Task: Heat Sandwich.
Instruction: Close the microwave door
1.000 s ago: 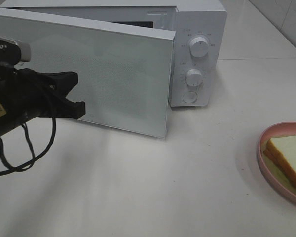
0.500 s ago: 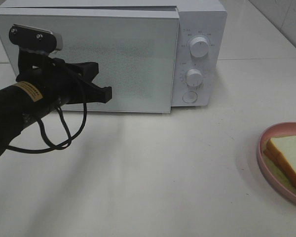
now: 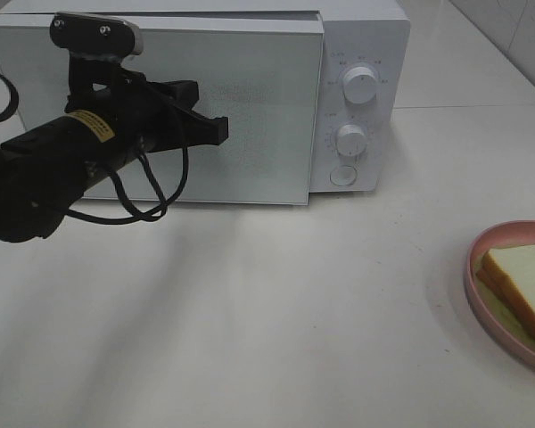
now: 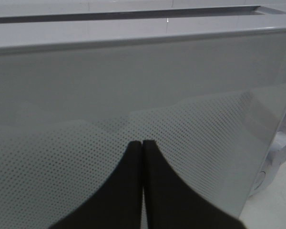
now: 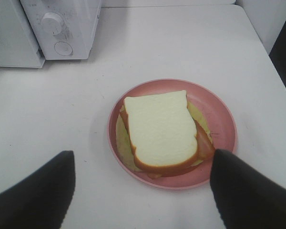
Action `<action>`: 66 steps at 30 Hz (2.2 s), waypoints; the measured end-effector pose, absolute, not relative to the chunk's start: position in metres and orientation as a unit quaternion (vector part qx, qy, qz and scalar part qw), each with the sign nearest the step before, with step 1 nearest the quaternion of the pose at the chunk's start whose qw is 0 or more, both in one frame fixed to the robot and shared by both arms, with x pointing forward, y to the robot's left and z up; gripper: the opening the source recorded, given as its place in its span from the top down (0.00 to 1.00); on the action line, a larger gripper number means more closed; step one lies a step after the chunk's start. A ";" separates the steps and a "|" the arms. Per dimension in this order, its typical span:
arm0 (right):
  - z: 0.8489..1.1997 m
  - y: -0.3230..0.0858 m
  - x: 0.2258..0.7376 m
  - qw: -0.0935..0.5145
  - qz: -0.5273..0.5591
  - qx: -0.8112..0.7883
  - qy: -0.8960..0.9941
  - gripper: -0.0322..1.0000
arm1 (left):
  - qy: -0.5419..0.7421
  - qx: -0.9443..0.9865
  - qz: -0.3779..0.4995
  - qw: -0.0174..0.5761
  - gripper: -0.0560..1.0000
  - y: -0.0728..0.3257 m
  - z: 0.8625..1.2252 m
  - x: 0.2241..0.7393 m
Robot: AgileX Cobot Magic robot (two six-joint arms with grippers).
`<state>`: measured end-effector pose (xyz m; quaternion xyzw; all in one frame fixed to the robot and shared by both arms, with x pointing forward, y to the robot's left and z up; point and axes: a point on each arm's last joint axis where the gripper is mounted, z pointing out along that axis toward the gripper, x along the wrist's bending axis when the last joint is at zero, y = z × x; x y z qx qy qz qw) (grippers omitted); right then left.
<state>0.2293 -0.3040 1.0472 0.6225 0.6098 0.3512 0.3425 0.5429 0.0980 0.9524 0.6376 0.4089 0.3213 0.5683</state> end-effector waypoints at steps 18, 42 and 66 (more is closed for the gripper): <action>1.047 -0.304 0.229 0.343 0.351 0.622 0.610 0.23 | 0.393 0.656 0.323 0.557 0.95 0.070 0.951 0.572; 1.047 -0.304 0.229 0.343 0.351 0.622 0.610 0.23 | 0.380 0.690 0.300 0.539 0.95 0.091 0.962 0.525; 1.047 -0.304 0.229 0.343 0.351 0.622 0.610 0.23 | 0.413 0.855 0.129 0.285 0.02 0.134 0.986 0.450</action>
